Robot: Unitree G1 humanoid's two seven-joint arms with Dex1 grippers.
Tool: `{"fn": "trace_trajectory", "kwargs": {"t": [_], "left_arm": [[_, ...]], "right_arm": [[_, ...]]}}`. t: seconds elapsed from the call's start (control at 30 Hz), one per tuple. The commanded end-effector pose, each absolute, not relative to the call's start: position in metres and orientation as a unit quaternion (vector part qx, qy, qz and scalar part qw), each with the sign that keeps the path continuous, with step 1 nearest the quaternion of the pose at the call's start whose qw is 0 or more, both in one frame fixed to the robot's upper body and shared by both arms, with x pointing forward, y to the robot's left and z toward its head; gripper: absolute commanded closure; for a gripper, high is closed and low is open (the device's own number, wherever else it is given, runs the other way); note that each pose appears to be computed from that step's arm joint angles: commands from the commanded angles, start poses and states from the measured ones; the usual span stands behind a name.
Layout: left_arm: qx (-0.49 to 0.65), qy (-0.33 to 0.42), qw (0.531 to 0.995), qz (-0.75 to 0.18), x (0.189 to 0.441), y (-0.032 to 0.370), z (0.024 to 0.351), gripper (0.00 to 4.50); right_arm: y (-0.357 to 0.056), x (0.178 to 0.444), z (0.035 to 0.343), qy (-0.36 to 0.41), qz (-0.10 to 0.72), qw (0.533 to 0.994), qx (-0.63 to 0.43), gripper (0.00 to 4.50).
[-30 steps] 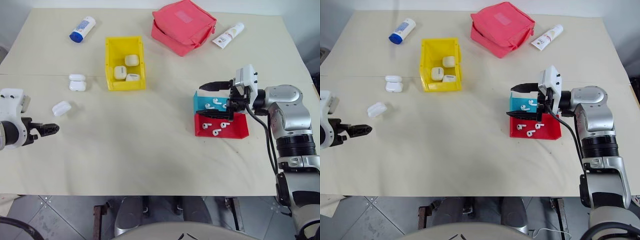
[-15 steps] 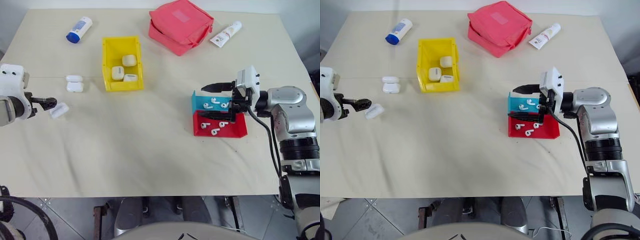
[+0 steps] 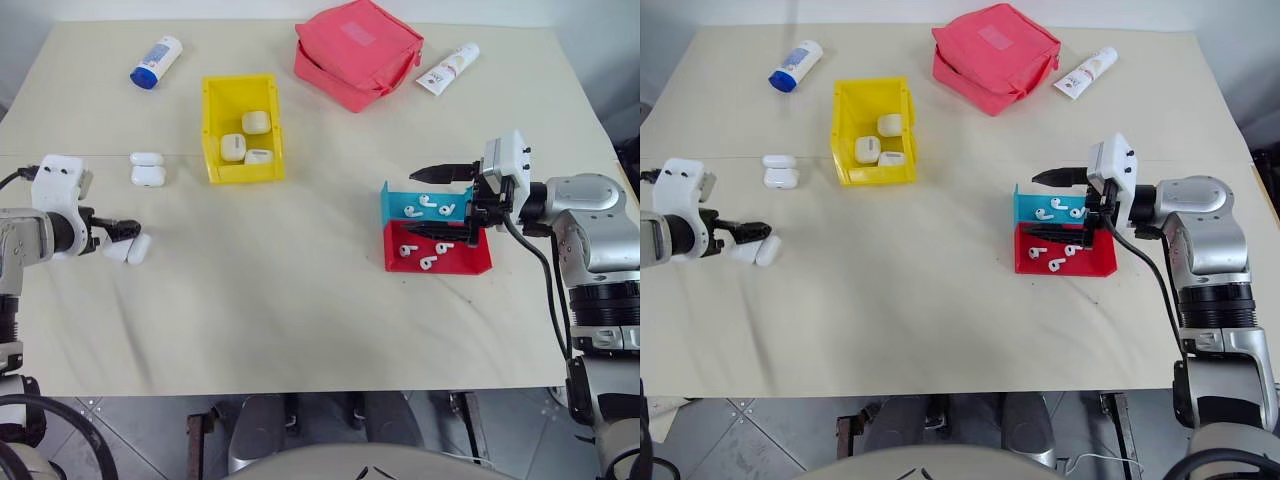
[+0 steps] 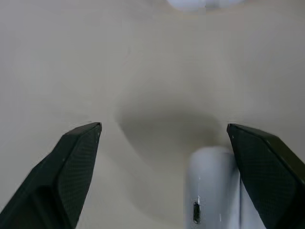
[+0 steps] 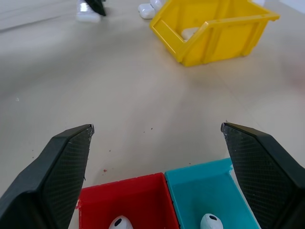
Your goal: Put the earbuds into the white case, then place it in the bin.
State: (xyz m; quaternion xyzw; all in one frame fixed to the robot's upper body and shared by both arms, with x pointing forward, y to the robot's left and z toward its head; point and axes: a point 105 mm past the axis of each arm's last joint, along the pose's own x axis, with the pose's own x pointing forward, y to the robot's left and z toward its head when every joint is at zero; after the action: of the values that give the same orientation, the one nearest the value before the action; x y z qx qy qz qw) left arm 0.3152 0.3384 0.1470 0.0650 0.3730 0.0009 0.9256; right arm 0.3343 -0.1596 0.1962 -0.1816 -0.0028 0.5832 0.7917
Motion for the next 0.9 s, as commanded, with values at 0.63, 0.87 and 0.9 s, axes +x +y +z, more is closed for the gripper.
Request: {"fn": "trace_trajectory", "kwargs": {"t": [0.63,0.87,0.9], "left_arm": [[0.069,0.389,0.918,0.041,0.242,0.352,0.166,0.01],[0.061,0.366,0.926,0.073,0.226,0.365,0.175,0.01],[0.059,0.362,0.927,0.077,0.224,0.366,0.177,0.01]], "right_arm": [[-0.150,0.341,0.205,-0.023,0.593,0.782,-0.190,0.00],[-0.148,0.342,0.204,-0.024,0.598,0.779,-0.188,0.00],[-0.148,0.343,0.204,-0.024,0.598,0.779,-0.188,0.00]]}}
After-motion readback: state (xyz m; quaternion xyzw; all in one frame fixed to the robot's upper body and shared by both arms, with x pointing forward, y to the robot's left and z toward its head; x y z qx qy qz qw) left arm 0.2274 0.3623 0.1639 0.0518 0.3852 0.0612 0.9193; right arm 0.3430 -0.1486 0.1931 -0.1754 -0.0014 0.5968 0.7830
